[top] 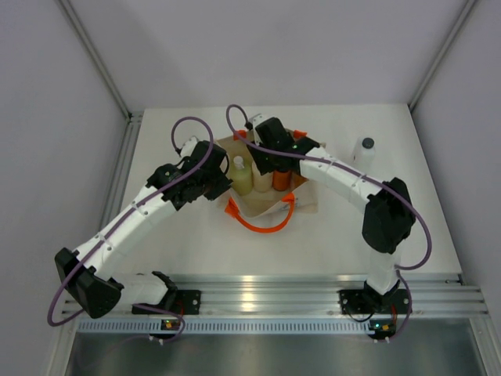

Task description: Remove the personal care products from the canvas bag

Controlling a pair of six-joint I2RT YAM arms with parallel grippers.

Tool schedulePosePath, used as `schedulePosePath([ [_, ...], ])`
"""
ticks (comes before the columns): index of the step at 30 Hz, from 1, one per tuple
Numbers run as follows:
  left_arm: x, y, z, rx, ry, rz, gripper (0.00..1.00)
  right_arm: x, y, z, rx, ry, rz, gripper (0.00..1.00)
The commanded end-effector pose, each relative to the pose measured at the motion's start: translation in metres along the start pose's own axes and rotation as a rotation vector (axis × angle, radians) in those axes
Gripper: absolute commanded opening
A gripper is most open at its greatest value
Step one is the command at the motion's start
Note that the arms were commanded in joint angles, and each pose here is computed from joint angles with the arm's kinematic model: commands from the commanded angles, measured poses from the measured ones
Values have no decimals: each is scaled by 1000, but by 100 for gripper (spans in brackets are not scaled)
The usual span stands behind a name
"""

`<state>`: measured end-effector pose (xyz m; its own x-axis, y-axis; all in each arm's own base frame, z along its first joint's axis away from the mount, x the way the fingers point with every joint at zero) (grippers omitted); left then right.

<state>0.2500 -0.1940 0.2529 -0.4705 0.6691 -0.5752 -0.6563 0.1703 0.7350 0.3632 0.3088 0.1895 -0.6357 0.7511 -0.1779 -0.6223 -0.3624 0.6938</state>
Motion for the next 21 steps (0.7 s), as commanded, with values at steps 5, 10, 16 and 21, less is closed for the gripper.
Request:
schedulePosePath([
  [5, 6, 0, -10, 53, -13, 15, 0, -19, 100, 87, -312, -10, -55, 0],
  [10, 5, -2, -11, 57, -13, 20, 0, -20, 122, 96, -340, 6, -55, 0],
  [16, 3, -3, -12, 63, -11, 17, 0, -22, 159, 114, -395, 25, -65, 0],
  [21, 5, -5, -13, 66, -13, 25, 0, -25, 192, 125, -445, 19, -68, 0],
])
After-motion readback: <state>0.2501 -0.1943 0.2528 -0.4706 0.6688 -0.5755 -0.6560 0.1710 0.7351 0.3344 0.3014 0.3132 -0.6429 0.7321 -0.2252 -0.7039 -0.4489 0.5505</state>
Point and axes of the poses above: each gripper's point midway between its finger pads, its own y axis back along the fingers, its own x axis along the line the jaws close on, z = x × y, the point moved 3 cm from there along y, back along the fingers, and after that the axes turned 10 degrees about y, right-handed, at the moved point
